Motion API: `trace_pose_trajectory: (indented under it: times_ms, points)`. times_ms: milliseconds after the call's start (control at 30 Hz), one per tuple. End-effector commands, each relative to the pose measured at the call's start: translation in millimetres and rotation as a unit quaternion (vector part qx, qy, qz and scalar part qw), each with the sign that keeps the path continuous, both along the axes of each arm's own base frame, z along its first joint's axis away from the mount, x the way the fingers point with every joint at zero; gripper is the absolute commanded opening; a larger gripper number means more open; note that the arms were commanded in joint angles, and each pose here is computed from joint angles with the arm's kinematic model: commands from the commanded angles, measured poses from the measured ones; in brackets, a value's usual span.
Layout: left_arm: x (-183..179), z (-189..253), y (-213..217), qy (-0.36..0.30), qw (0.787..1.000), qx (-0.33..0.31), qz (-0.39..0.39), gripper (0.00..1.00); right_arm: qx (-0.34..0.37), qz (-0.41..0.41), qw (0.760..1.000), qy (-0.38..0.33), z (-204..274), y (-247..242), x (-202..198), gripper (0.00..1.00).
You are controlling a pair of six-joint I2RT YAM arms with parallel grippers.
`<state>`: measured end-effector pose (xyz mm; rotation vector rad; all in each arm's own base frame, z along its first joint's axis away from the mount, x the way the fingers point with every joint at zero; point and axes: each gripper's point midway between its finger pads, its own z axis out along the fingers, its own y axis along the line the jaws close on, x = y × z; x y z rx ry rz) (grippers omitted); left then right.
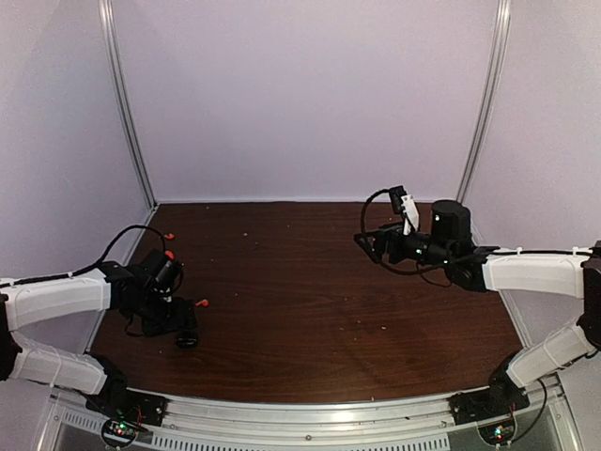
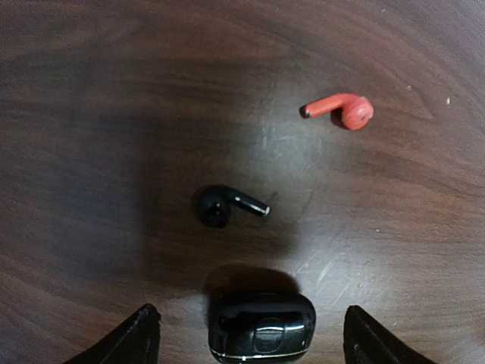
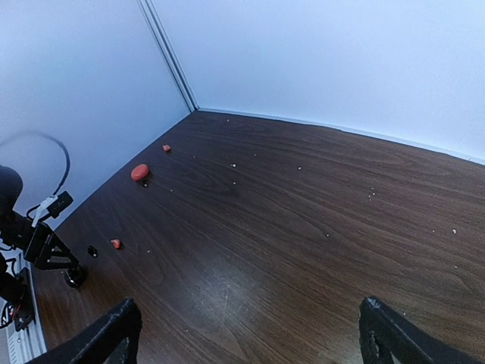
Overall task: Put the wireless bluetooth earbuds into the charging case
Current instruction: Pick up the charging case from the corner of the board.
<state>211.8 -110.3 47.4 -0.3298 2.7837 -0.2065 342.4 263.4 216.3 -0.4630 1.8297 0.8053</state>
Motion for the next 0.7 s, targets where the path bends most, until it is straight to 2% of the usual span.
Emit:
trace_pose_trajectory:
  times_ms: [0,200,467,667]
  points:
    - [-10,-11,-1,0.018,0.999,-0.003,0.031,0.84,-0.002,0.007,1.000,-0.008,7,4,-2,1.00]
    - [-17,-25,-9,0.035,0.999,0.012,0.020,0.79,-0.025,-0.071,0.997,-0.027,13,-18,16,1.00]
    - [-18,-32,-13,0.033,0.999,0.028,0.006,0.68,-0.003,-0.139,0.988,-0.065,40,-40,25,1.00]
    - [-20,-43,-13,0.046,0.998,0.045,-0.017,0.63,0.003,-0.076,0.996,-0.052,43,-25,16,1.00]
